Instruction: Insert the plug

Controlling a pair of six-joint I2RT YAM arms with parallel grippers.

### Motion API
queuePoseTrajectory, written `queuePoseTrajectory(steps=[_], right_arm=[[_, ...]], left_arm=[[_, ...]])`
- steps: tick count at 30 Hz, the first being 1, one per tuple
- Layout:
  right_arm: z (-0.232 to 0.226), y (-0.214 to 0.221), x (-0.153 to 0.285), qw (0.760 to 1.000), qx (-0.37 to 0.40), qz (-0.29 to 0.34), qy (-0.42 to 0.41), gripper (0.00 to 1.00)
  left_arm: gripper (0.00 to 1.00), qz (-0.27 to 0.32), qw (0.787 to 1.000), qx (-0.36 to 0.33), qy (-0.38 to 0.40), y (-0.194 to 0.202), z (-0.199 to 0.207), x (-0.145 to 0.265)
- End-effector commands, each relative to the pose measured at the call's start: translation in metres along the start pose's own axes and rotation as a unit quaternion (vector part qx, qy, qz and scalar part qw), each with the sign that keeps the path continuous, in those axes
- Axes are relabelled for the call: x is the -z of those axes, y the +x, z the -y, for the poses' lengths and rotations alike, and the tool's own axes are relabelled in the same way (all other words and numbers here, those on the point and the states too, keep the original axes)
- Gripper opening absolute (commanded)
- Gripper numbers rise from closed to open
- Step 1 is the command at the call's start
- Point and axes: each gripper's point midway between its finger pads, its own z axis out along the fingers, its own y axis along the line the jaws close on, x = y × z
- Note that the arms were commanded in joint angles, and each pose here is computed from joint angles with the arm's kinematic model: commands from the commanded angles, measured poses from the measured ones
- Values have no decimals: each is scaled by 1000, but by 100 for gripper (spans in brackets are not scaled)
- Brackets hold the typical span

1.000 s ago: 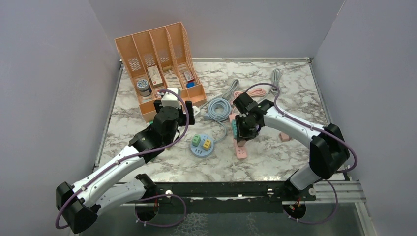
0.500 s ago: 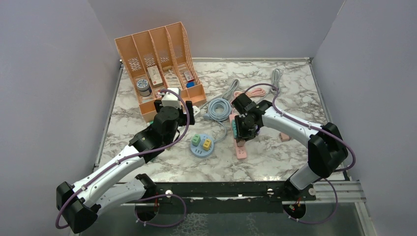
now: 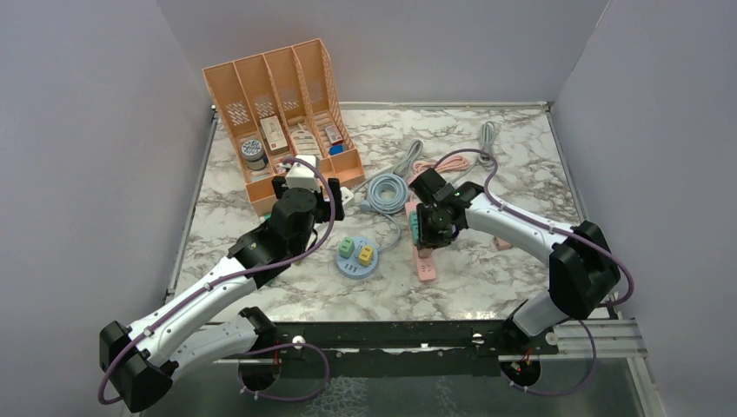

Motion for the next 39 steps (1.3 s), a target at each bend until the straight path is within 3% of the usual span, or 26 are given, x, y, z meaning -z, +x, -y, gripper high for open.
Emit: queuePoseTrajectory(steps=[1, 11, 31, 39], right_arm=[[18, -11, -1, 998, -18, 43, 49, 1], [5, 1, -14, 1000, 0, 15, 11, 1], [22, 33, -56, 987, 11, -47, 151, 1], [24, 71, -95, 986, 13, -90, 138, 1]], left_arm=[[87, 15, 1000, 3, -12, -5, -7, 1], [88, 14, 1000, 5, -10, -4, -6, 1], [88, 15, 1000, 2, -16, -2, -10, 2], [88, 18, 1000, -1, -19, -4, -12, 3]])
